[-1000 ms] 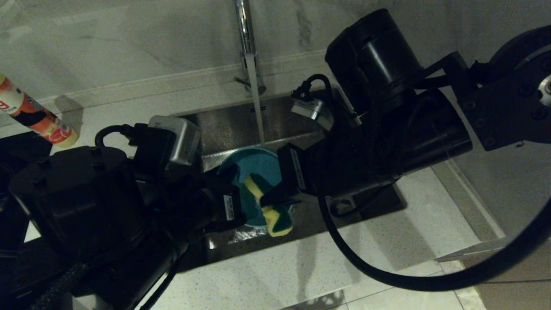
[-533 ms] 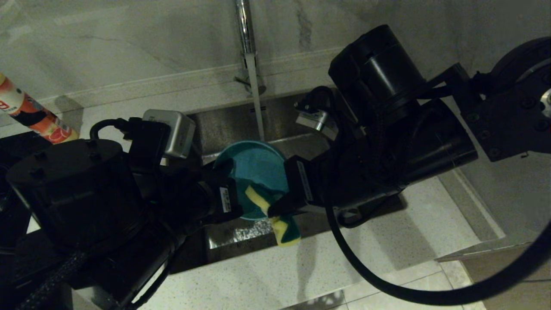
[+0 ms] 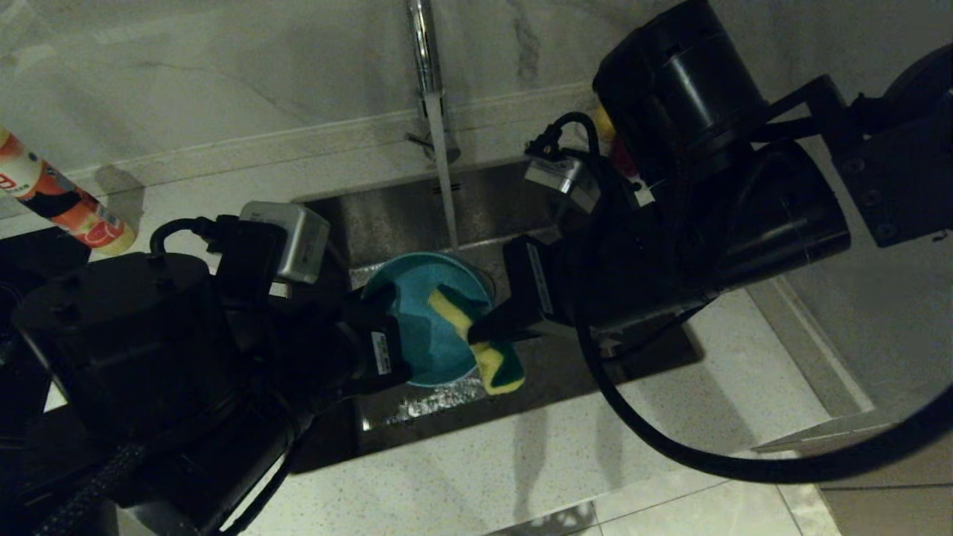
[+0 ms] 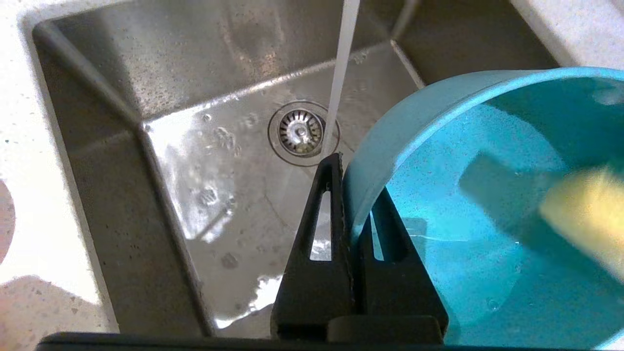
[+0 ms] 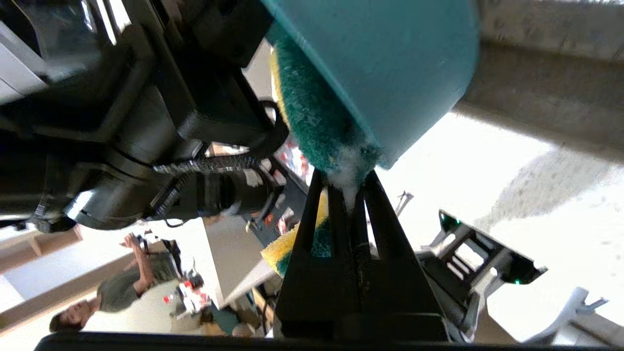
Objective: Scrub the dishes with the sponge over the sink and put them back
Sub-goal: Wipe the bowl
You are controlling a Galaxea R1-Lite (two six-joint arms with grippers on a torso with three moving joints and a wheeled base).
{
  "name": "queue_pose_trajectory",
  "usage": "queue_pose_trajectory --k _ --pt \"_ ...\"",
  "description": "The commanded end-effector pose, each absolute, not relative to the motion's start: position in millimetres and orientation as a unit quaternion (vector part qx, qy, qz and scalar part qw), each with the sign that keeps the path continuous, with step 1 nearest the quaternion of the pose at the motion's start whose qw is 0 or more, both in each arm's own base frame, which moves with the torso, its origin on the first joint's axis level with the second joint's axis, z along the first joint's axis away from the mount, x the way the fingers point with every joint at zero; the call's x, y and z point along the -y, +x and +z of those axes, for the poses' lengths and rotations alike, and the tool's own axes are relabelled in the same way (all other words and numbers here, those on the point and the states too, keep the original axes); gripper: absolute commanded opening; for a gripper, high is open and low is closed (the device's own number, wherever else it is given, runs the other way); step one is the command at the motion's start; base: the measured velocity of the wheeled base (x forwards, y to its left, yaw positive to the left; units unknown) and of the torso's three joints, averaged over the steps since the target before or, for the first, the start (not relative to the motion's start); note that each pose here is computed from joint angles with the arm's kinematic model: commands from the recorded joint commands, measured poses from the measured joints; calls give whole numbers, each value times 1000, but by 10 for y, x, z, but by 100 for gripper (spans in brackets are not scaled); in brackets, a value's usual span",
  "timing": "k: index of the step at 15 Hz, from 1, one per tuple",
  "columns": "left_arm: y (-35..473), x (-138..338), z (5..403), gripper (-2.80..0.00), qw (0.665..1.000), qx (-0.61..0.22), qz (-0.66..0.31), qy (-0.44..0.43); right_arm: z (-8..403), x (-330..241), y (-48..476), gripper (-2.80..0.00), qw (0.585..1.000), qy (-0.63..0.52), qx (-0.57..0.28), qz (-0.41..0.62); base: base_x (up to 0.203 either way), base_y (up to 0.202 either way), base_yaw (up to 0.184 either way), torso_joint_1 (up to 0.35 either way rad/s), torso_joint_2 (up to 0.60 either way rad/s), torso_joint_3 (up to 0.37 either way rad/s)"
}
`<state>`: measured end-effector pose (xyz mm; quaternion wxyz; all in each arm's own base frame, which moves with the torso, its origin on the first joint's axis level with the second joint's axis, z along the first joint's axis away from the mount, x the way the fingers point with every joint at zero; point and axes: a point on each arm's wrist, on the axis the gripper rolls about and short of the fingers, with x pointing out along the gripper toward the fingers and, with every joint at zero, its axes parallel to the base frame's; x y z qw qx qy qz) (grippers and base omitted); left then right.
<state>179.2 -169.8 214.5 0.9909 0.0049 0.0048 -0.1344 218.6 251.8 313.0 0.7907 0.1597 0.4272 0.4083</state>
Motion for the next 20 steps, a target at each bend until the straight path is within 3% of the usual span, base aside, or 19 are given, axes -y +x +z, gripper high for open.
queue_pose_trajectory --k 1,7,16,20 --pt "1775 1675 2163 -280 991 -1 -132 1 3197 -2508 2188 -280 792 165 -418 413 0 0 0 0 0 0" --pt "1742 1623 2153 -280 992 -2 -130 -1 3290 -2492 2106 -280 792 161 -406 427 0 0 0 0 0 0" --pt "1848 1481 1996 -280 995 -31 -94 3 3787 -1952 1642 -280 801 182 -350 451 0 0 0 0 0 0" --pt "1948 1512 1908 -280 993 -84 -82 1 3770 -1720 1508 -280 804 187 -359 436 0 0 0 0 0 0"
